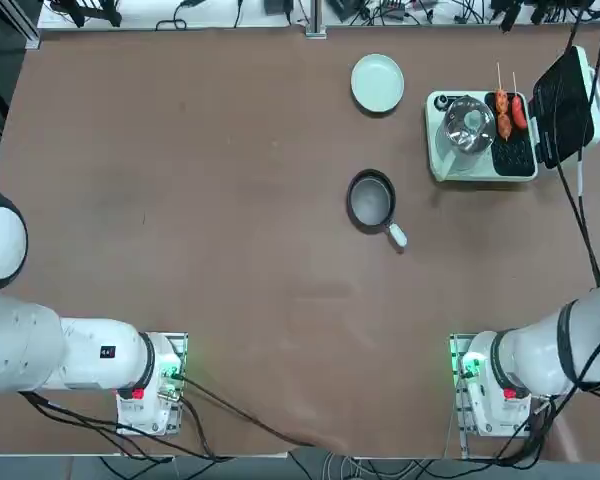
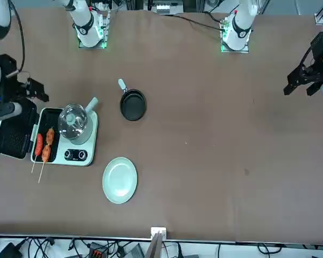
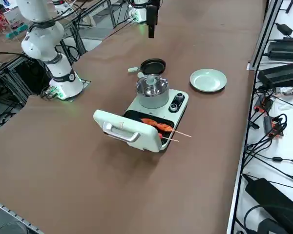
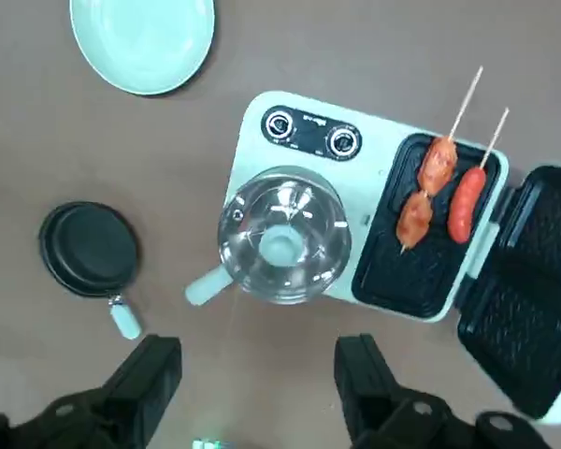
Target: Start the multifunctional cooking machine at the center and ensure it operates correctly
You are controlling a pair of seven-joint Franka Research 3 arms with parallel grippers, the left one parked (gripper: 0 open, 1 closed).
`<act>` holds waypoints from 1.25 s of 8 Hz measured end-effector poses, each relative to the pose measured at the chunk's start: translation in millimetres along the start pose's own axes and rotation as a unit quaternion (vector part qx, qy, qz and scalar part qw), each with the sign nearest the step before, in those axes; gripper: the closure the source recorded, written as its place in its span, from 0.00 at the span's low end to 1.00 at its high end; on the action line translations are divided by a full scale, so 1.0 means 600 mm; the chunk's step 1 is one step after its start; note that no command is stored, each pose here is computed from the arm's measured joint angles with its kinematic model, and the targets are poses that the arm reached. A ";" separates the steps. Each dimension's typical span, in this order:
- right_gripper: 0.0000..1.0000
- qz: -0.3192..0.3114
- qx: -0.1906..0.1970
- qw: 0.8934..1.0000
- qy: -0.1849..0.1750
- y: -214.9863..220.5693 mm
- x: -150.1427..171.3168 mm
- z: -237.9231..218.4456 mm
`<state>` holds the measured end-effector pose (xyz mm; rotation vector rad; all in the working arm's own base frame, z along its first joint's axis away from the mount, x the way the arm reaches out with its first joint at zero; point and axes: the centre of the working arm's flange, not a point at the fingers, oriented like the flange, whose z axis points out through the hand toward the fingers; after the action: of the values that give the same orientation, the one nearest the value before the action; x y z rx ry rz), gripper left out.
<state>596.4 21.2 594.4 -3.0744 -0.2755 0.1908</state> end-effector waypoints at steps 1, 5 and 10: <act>0.00 0.029 0.000 1.000 0.004 0.004 -0.010 -0.011; 0.00 0.077 -0.014 0.997 0.012 0.012 -0.044 -0.035; 0.00 0.085 -0.019 0.995 0.051 0.015 -0.055 -0.067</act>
<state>570.6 5.2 637.6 -3.1316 -0.0135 0.0357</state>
